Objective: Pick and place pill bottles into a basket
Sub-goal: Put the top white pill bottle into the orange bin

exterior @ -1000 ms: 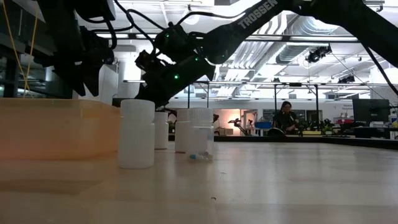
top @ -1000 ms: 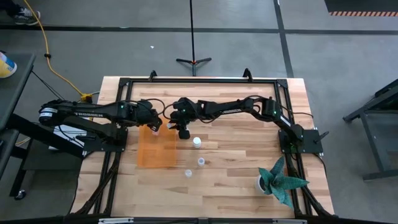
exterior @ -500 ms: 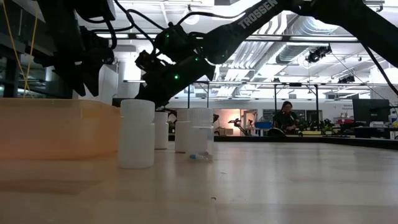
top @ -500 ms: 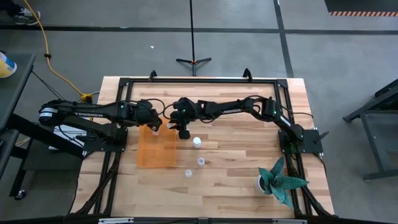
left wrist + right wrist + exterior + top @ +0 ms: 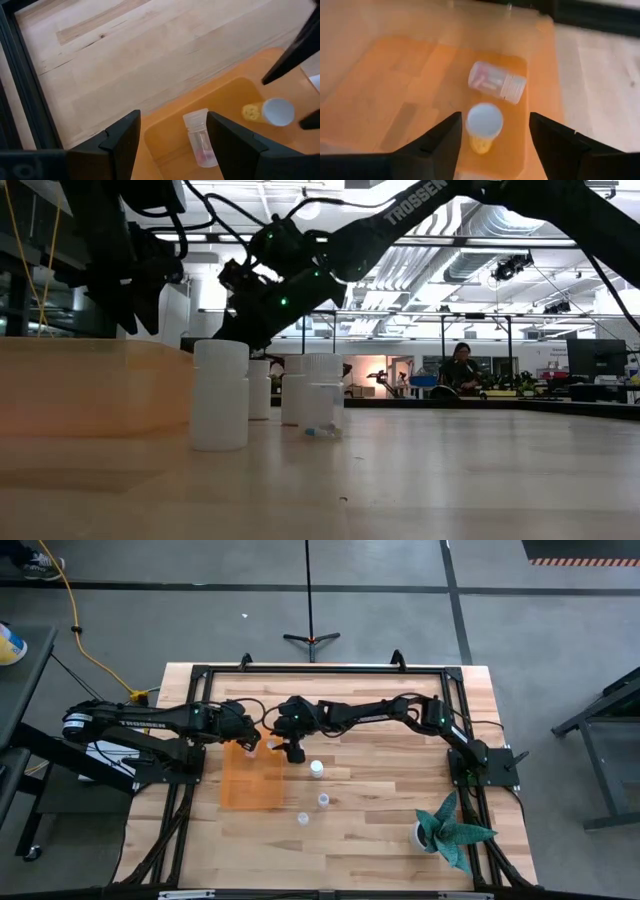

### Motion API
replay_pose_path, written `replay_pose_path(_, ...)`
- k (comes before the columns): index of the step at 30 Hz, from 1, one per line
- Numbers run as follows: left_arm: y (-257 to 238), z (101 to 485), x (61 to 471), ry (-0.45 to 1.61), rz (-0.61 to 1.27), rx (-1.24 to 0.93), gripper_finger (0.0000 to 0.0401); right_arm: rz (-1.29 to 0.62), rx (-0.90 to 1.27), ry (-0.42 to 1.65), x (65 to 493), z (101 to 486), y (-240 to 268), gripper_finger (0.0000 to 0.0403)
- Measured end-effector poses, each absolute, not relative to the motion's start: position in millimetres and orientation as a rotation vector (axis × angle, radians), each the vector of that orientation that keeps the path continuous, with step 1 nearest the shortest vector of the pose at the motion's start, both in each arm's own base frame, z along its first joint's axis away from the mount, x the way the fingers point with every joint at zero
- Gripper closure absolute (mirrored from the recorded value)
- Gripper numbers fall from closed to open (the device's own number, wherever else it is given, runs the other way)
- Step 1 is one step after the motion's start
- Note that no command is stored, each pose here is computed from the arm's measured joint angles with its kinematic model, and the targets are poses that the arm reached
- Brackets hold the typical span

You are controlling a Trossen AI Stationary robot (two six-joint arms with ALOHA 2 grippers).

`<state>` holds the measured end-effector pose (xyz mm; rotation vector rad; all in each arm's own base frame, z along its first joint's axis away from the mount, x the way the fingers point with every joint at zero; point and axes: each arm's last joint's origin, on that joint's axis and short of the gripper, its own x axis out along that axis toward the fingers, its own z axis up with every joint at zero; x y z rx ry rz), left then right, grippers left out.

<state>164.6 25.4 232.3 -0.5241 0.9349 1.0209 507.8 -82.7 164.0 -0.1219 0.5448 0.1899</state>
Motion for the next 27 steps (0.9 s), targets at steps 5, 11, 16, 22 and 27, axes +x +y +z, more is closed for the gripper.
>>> replay_pose_path(5, 25.3, 232.2, 164.2, 0.939, 1.022, -0.522, 0.0142, 0.198, -0.146, 0.448, 499.6, 212.6, -81.0, 0.0177)
replay_pose_path(11, 25.3, 232.2, 164.2, 0.94, 1.022, -0.522, 0.0142, 0.371, -0.091, 0.515, 480.4, 234.9, -76.3, 0.018)
replay_pose_path(16, 25.3, 232.2, 164.2, 0.94, 1.022, -0.522, 0.0142, 0.417, -0.071, 0.695, 467.8, 216.5, -73.8, 0.0179)
replay_pose_path(22, 25.3, 232.3, 164.2, 0.94, 1.022, -0.522, 0.0142, 0.437, -0.097, 0.762, 461.6, 201.8, -67.7, 0.0179)
replay_pose_path(27, 25.3, 232.3, 164.2, 0.94, 1.022, -0.522, 0.0142, 0.379, -0.144, 0.769, 461.8, 195.7, -67.2, 0.018)
